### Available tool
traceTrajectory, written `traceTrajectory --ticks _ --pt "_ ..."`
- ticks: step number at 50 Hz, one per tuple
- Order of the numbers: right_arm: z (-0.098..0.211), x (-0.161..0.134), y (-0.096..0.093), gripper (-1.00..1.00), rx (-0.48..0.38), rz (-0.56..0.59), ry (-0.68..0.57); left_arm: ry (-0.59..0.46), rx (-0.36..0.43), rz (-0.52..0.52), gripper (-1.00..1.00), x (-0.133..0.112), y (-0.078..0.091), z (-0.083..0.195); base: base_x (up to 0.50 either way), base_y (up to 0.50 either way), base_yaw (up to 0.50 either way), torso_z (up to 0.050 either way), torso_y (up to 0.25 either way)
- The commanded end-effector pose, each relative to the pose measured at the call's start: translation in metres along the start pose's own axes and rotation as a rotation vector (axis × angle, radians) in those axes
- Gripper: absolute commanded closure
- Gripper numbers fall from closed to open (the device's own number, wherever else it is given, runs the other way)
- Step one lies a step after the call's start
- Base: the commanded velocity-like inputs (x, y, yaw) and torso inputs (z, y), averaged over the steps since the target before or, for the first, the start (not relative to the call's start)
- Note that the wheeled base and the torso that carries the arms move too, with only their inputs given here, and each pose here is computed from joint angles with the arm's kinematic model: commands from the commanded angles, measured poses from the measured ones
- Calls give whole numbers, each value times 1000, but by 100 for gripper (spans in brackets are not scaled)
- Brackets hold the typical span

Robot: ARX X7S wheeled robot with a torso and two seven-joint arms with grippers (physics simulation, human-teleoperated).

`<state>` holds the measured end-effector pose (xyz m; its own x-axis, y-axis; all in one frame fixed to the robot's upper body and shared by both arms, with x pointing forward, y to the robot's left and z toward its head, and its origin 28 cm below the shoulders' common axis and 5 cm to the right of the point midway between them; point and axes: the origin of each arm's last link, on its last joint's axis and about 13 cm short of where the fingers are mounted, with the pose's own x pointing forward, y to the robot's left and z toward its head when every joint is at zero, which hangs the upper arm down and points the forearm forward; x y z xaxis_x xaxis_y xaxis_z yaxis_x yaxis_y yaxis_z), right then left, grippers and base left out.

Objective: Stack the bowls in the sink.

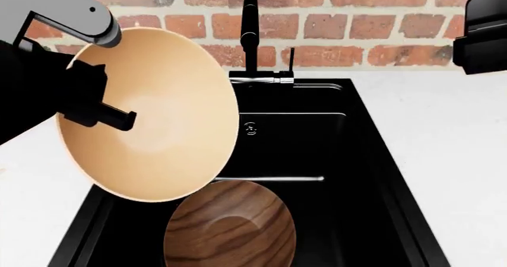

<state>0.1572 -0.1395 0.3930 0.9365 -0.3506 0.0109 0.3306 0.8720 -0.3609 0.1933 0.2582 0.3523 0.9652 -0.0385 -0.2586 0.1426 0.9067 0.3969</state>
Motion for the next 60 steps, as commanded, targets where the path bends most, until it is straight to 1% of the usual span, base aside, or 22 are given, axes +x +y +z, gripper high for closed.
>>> traceTrajectory --ticks 1,15,28,31,39,46,50,60 --pt "-5 2 1 -100 2 -2 9 -5 7 -33 100 4 -7 0 0 0 0 0 0" --pt "-7 4 2 -100 6 1 12 -7 6 -95 100 13 -18 -1 0 0 0 0 0" --pt "-9 5 4 -100 7 10 14 -10 -35 -161 100 25 -29 -6 0 0 0 0 1" --pt "-9 5 4 -100 7 10 14 -4 -63 -183 100 28 -31 -9 0 0 0 0 0" --pt "-10 6 5 -100 3 10 19 9 -99 -210 100 34 -35 -17 0 0 0 0 0" --pt "-11 7 6 -100 2 11 22 28 -113 -234 100 39 -37 -24 0 0 0 0 0" --pt "-12 7 7 -100 1 13 24 23 -126 -258 100 40 -40 -24 0 0 0 0 0" --pt "-14 8 7 -100 -2 12 28 18 -230 -312 100 47 -44 -30 0 0 0 0 1"
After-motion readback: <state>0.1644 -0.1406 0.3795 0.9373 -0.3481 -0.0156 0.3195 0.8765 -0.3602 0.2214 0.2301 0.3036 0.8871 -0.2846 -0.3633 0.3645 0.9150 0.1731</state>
